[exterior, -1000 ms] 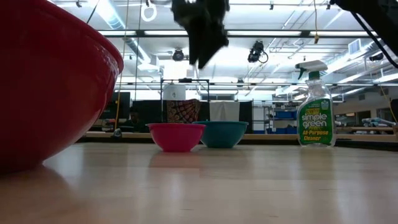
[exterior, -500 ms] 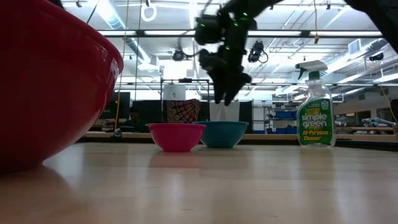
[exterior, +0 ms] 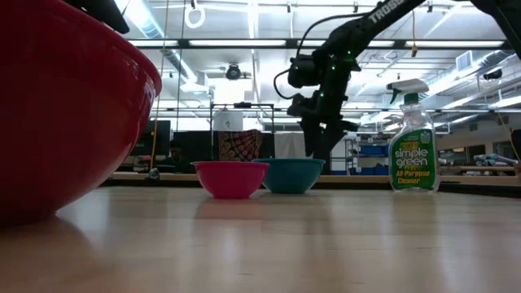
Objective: Nest bowls inside each other
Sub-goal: Stack the blue bowl on top of the green bowl
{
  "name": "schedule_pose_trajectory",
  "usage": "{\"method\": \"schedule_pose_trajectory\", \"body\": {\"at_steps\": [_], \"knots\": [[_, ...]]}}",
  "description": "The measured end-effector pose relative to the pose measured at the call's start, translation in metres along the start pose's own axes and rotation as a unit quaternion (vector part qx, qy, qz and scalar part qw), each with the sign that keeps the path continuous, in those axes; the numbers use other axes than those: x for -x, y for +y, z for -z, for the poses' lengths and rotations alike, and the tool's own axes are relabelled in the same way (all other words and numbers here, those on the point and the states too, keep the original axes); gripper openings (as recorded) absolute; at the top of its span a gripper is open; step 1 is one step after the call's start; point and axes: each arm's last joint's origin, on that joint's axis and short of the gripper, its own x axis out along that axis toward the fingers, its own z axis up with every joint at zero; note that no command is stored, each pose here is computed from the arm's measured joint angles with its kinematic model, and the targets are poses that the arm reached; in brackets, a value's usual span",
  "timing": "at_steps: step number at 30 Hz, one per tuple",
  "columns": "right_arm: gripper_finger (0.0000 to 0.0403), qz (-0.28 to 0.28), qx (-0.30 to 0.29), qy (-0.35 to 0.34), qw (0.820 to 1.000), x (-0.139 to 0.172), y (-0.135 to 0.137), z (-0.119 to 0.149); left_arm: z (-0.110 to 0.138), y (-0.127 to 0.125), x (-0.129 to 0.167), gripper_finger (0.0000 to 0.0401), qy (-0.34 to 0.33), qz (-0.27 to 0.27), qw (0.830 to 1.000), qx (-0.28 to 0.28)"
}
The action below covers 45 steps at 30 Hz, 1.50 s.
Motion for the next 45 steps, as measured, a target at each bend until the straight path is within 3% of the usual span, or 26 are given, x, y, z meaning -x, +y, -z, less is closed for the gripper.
{"method": "schedule_pose_trajectory", "body": {"at_steps": [7,16,30,37,45], "knots": [[0.0206,-0.016,-0.002,-0.026,1.000,-0.014,-0.002,0.003,-0.001,0.001,-0.001,0.0221,0.000,-0.003,1.000,0.003],[0.0157,-0.017,0.001,0.001,1.000,-0.032,-0.005,0.021,-0.001,0.001,-0.001,0.0221,0.000,-0.003,1.000,0.003],[0.0025,-0.027,-0.041,-0.001,0.999,-0.032,-0.005,0.022,-0.002,-0.001,-0.001,0.0221,-0.005,0.005,1.000,0.009],[0.0022,-0.043,-0.034,0.003,0.998,-0.028,-0.002,0.018,-0.004,0.002,0.004,0.0221,-0.001,0.018,1.000,0.015],[0.0023,-0.077,0.026,-0.007,0.997,0.004,0.010,0.000,-0.013,0.020,0.029,0.0221,-0.029,0.059,0.997,0.025]]}}
